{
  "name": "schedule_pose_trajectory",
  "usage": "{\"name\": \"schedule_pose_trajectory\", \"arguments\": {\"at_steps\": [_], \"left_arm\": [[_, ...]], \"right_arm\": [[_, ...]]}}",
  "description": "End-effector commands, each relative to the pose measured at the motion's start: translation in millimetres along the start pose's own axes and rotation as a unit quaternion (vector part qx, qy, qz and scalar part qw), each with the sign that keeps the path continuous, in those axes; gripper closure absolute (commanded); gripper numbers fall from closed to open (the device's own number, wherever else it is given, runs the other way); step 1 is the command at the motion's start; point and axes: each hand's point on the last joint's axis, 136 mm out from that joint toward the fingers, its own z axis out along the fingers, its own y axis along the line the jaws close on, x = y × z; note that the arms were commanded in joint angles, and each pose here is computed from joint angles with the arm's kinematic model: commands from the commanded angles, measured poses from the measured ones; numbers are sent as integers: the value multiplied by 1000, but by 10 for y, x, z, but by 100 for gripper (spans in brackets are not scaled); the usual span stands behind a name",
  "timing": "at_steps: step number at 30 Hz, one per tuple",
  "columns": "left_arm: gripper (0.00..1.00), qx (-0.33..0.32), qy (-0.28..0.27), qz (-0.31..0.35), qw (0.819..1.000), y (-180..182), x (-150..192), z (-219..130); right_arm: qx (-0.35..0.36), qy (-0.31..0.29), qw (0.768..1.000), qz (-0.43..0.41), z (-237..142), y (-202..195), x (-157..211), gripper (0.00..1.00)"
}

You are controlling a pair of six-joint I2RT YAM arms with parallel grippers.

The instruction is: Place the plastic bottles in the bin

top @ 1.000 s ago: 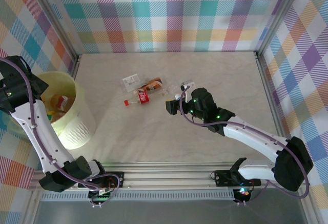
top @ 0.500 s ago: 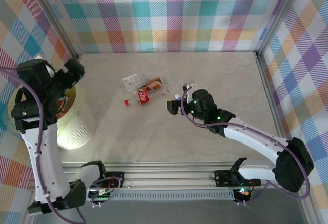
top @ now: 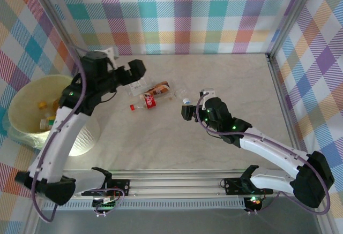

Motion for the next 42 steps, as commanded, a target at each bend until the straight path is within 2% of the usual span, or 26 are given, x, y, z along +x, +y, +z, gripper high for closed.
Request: {"name": "schedule_pose_trajectory", "arguments": {"at_steps": [1,10,16,23,26,30,34,42], "left_arm": [[0,-6,8,11,1000,-82,62,354],[0,-68,73,36,994,34,261,1146],[0,-167,105,61,978,450,310,1643],[0,-176,137,40,974,833,287,2189],[0,-204,156,32,966,1085,290,2293],[0,-203,178,-39,962,1303,403,2394],[0,-227,174,-40,957,1555,405,2506],[0,-208,200,-91,953,1983,466,2674]], "right_arm": [[28,3,999,19,-38,-119,12,0],[21,21,1000,10,-65,-108,85,0],[20,22,1000,5,-113,-113,89,0],[27,18,999,9,-226,-183,105,0],[31,13,999,10,-277,-210,92,0],[37,10,999,12,-309,-255,112,0],[35,11,999,16,-306,-244,112,0],[39,11,999,16,-343,-264,110,0]]}}
